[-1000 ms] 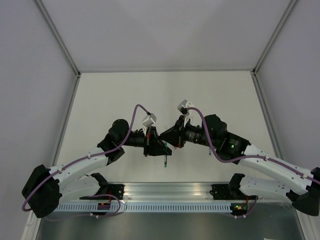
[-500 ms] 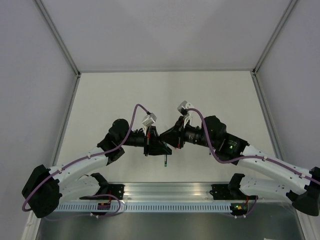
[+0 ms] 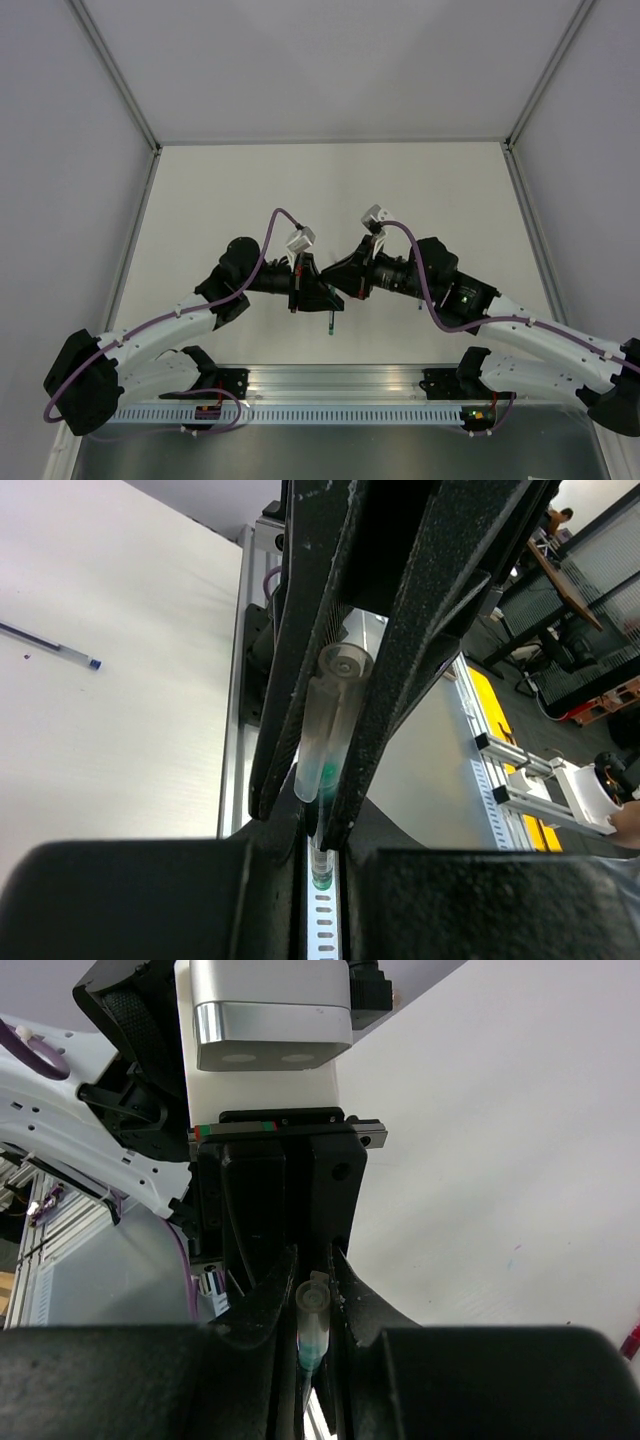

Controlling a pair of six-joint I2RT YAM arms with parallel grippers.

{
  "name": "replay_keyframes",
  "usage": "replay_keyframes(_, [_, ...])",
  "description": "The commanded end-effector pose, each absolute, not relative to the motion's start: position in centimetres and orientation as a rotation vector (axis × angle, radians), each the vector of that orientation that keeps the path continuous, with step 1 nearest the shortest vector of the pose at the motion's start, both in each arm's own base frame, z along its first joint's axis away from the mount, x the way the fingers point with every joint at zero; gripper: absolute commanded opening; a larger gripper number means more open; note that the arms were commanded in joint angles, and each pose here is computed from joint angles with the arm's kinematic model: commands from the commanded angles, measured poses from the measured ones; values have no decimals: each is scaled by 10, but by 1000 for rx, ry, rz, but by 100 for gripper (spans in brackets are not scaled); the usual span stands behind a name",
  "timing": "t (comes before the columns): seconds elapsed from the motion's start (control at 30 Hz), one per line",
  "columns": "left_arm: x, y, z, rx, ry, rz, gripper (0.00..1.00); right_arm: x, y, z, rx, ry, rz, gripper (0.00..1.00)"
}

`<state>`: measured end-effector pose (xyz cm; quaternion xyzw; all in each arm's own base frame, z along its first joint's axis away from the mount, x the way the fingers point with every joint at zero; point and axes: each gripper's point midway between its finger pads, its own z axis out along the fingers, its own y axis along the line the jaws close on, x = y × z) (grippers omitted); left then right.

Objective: Insert the pens into the pen caps

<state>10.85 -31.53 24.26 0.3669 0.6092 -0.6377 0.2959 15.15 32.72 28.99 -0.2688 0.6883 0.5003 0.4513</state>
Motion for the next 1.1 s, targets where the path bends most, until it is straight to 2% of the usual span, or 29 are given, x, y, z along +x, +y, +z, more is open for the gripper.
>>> replay_keyframes(0.0, [122,-322,281,948,1490,-1652,2,141,323,280,-689,1727,1260,12])
replay_keyframes(0.07, [123,-321,280,952,1486,-1648,2,143,319,284,-671,1714,1241,28])
replay_keyframes(0.17, [122,-321,276,958,1491,-1643,2,152,314,299,-631,1692,1196,39])
replay_keyframes(0.43, [122,-318,276,949,1500,-1631,2,162,312,324,-618,1673,1137,55])
replay_keyframes(0.57, [124,-317,277,943,1505,-1606,2,159,303,339,-618,1653,1119,69])
replay_keyframes(0.77, [128,-315,281,915,1495,-1569,2,142,284,346,-644,1622,1138,75])
replay_keyframes(1.07, [157,-310,308,783,1444,-1398,2,110,285,311,-793,1620,1243,73])
